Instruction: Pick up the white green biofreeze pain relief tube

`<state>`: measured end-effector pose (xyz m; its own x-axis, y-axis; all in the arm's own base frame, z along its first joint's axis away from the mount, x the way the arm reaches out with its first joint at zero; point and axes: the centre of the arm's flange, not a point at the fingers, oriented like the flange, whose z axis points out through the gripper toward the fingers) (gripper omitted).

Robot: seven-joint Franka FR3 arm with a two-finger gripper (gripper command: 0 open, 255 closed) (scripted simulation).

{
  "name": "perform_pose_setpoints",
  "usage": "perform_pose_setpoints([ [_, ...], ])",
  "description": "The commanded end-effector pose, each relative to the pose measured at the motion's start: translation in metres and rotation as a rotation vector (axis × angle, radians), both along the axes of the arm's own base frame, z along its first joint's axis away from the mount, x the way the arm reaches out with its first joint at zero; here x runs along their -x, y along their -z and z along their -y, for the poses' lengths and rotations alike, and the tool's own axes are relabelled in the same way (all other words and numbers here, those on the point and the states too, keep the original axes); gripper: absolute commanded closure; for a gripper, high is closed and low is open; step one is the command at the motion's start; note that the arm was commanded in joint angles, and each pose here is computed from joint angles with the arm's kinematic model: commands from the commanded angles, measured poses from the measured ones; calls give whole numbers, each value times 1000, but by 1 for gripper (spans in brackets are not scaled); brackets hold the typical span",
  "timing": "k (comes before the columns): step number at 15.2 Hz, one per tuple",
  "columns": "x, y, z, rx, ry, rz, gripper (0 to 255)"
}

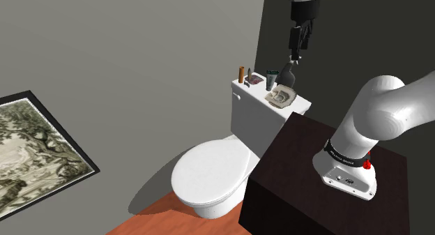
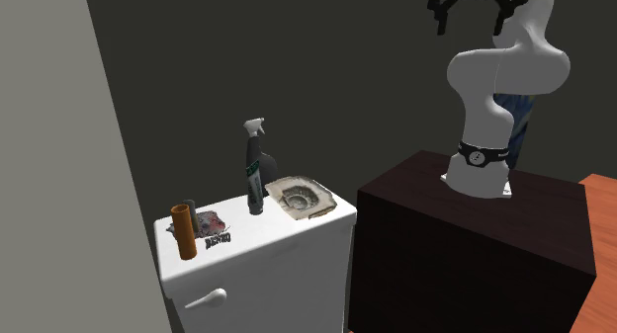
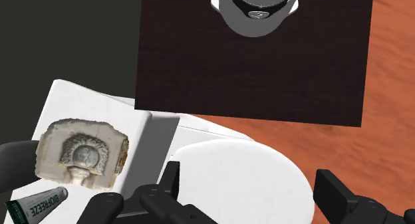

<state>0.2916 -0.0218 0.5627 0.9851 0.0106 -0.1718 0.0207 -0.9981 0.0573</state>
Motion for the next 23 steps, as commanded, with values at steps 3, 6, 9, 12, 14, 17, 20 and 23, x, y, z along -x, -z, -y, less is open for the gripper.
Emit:
perform_pose_setpoints([
  [3, -7, 13, 22, -5, -2, 4, 0],
  [6, -18, 32, 55, -11, -6, 9, 0],
  [9, -30, 52, 88, -18, -10, 15, 0],
  [12, -41, 72, 121, -25, -13, 20, 0],
  [14, -49, 85, 143, -30, -16, 24, 0],
  [17, -61, 105, 175, -37, -19, 29, 0],
  [20, -73, 125, 208, -44, -23, 35, 0],
  [23, -86, 146, 240, -50, -27, 40, 0],
])
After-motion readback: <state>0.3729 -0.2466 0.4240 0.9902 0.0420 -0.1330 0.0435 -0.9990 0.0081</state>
